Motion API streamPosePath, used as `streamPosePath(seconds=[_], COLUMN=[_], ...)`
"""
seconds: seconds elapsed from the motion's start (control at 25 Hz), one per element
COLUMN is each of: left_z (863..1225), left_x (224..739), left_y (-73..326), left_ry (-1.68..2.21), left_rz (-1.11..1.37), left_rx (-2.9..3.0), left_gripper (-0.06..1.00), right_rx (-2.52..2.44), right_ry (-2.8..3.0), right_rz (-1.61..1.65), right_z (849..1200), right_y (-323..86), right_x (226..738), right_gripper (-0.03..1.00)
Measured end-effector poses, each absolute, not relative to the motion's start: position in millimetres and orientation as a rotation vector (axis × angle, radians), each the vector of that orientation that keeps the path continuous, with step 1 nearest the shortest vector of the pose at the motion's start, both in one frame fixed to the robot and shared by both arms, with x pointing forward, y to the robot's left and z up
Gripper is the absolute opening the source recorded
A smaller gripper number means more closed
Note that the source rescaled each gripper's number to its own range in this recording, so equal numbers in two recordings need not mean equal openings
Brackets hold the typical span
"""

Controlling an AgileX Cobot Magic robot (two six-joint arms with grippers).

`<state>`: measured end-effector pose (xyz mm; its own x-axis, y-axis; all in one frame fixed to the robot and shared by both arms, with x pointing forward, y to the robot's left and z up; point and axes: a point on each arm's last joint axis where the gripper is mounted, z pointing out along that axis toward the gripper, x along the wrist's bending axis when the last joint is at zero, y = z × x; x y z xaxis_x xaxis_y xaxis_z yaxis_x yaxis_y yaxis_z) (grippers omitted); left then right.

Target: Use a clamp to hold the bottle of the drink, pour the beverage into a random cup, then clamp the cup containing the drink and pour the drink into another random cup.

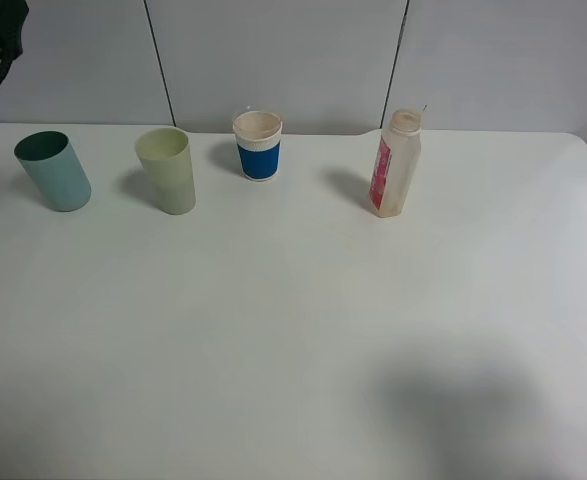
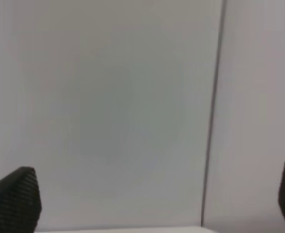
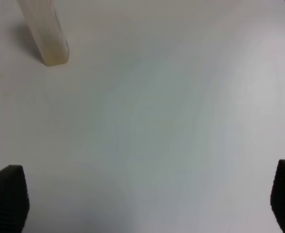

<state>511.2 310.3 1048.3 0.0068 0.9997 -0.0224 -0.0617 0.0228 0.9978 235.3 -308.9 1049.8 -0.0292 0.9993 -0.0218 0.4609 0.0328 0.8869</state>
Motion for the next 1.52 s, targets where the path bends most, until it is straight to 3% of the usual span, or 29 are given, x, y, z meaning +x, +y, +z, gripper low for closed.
streamPosePath(seconds=[0.28, 0.64, 0.96, 1.08, 1.52], left_z=[1062, 1089, 1105, 1113, 1105], left_x=[493, 442, 390, 345, 275], left_y=[289, 291, 294, 297, 303], left_ry=[1.167, 1.22, 1.248, 1.267, 1.348], left_rz=[1.211, 1.161, 1.149, 1.152, 1.094], left_rx=[1.266, 1.392, 1.449, 1.436, 1.377], left_gripper=[0.99, 0.98, 0.98, 0.98, 0.98], right_rx=[1.519, 1.519, 1.519, 1.519, 1.519], right_ry=[1.585, 1.585, 1.585, 1.585, 1.585], right_rz=[0.939, 0.939, 0.939, 0.939, 0.939], right_z=[1050, 1050, 1050, 1050, 1050], right_y=[-309, -309, -309, -309, -309], right_x=[235, 235, 235, 235, 235], right_gripper=[1.0, 1.0, 1.0, 1.0, 1.0])
